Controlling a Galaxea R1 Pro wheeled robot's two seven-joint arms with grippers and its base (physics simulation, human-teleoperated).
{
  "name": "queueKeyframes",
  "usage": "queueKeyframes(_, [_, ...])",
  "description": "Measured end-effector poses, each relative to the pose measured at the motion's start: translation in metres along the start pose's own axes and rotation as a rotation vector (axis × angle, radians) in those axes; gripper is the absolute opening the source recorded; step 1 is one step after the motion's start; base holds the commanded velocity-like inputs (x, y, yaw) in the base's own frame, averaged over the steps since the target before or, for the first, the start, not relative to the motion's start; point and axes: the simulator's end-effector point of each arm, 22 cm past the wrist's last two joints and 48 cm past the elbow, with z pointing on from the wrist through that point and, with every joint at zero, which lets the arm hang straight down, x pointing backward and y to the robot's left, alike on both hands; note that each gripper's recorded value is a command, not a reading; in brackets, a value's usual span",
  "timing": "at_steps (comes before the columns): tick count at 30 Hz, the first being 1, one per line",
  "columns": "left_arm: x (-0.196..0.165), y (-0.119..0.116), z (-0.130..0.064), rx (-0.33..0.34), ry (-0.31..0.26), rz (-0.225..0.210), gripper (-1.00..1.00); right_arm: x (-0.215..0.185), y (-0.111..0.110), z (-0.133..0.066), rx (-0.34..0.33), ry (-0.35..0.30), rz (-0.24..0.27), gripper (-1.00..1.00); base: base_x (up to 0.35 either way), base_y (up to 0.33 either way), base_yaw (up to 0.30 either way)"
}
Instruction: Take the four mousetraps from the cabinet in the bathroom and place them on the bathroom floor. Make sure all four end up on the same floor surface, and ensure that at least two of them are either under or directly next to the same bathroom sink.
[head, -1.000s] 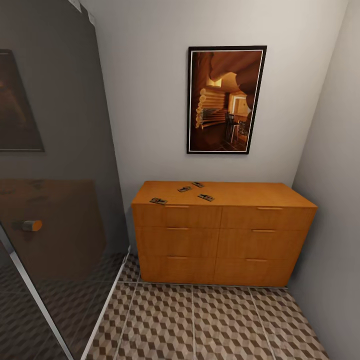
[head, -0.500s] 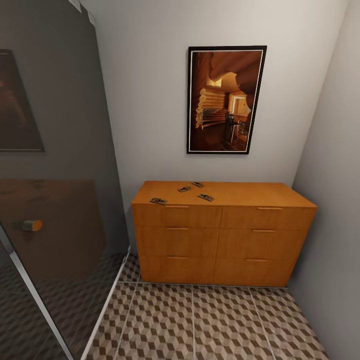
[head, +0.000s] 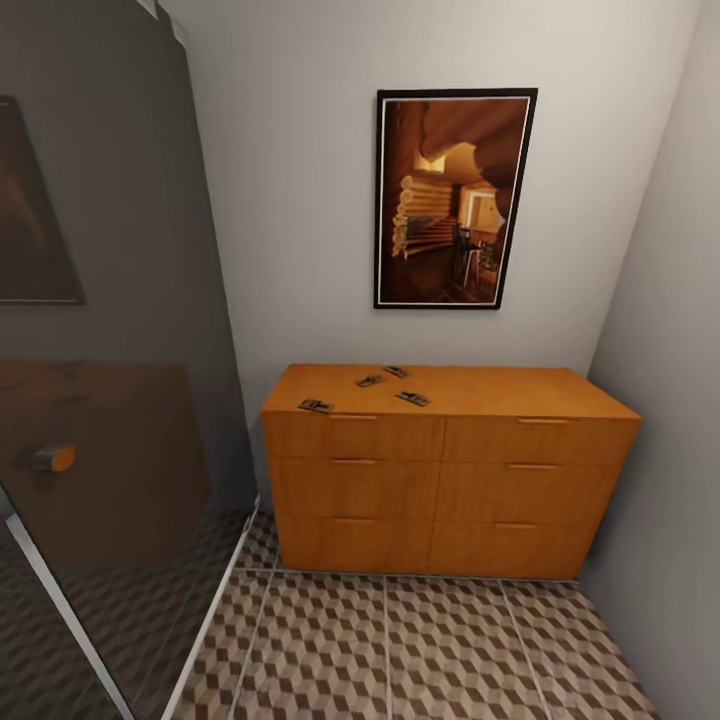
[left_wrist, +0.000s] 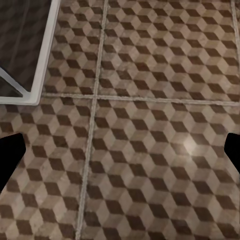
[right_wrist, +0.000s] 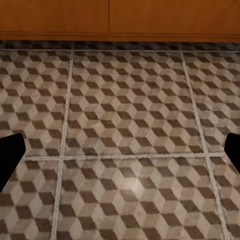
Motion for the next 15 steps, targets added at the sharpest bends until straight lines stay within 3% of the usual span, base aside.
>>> queueKeyframes(15, [-0.0001, -0.0002, -0.0001, 0.001, 0.0, 0.001, 1.0, -0.0001, 0.0, 0.0, 0.0, 0.0, 0.0, 1.0, 0.317, 0.0, 0.0])
